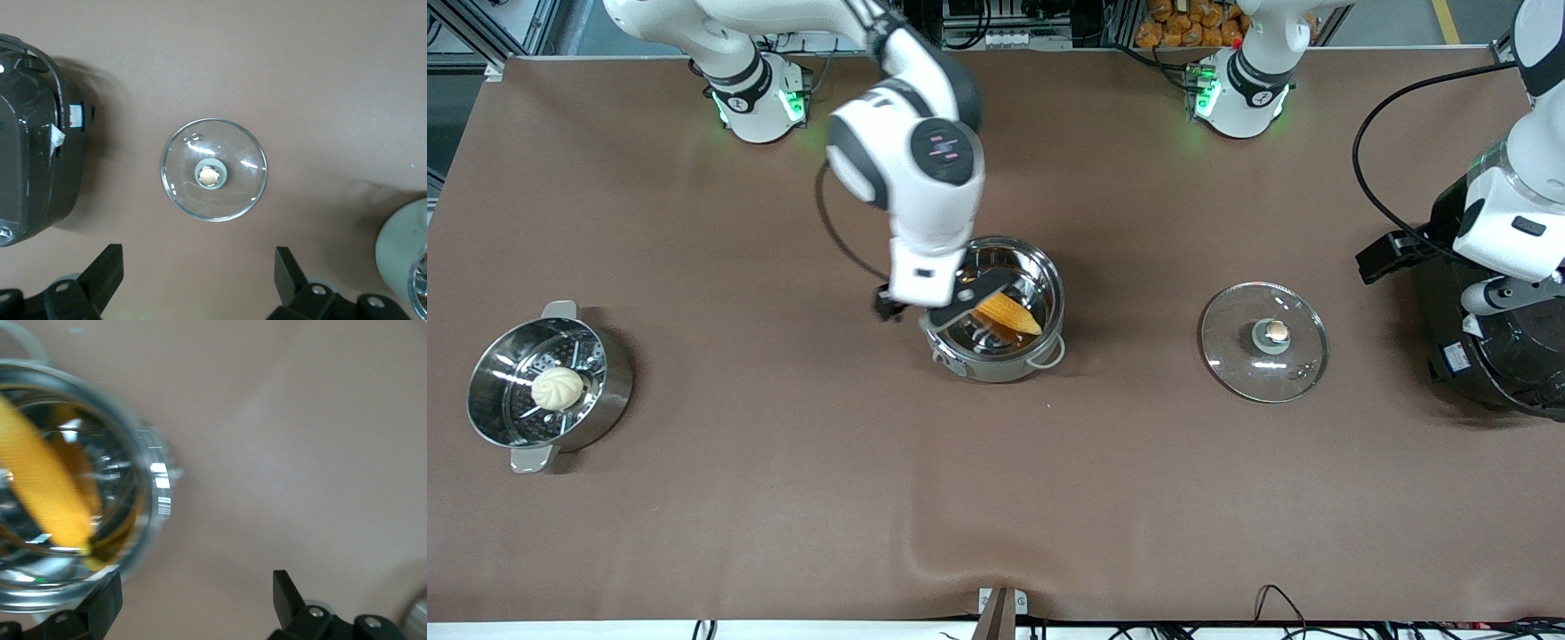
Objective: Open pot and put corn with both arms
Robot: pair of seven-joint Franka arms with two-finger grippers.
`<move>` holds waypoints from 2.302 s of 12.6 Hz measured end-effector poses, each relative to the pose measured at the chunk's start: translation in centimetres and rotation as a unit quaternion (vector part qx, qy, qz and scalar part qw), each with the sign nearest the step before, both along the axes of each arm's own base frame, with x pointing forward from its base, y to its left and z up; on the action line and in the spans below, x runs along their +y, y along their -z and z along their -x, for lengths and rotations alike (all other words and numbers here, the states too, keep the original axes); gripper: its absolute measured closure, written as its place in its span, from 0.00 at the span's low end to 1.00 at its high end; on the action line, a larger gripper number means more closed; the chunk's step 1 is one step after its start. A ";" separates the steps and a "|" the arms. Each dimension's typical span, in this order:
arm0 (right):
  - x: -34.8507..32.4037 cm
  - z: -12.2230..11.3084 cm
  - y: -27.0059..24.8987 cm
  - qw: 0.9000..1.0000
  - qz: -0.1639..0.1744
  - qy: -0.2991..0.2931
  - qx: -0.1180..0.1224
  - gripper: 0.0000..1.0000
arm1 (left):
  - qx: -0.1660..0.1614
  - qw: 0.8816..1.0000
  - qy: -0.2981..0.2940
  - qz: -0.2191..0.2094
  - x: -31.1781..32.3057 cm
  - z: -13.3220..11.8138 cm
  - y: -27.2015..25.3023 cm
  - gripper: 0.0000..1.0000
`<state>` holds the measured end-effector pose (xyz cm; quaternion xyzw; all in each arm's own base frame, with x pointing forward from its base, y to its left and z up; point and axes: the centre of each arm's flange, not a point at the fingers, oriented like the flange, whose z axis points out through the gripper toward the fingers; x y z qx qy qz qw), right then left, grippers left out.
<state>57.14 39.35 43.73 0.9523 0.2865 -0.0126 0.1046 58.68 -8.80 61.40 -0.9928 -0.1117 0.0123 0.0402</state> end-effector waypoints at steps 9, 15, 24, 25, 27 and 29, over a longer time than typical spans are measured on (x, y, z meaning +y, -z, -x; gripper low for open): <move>-29.0 -7.2 -8.6 0.970 -0.072 0.232 0.024 0.00 | -0.018 0.999 0.024 0.014 -1.3 -0.3 -0.3 0.00; -37.0 -0.7 -16.5 0.962 -0.081 0.262 -0.004 0.00 | -0.015 0.999 0.035 0.028 -1.1 -0.3 -0.3 0.00; -38.2 0.9 -18.3 0.948 -0.081 0.308 -0.002 0.00 | -0.015 0.998 0.058 0.028 -0.3 -0.5 -0.3 0.00; -38.2 1.1 -18.5 0.947 -0.082 0.309 -0.003 0.00 | -0.015 0.998 0.057 0.028 -0.3 -0.5 -0.3 0.00; -38.1 1.4 -18.8 0.946 -0.088 0.311 0.000 0.00 | -0.015 0.998 0.055 0.027 0.0 -0.6 -0.3 0.00; -38.2 1.4 -19.0 0.946 -0.090 0.312 -0.001 0.00 | -0.015 0.998 0.052 0.027 0.4 -0.6 -0.3 0.00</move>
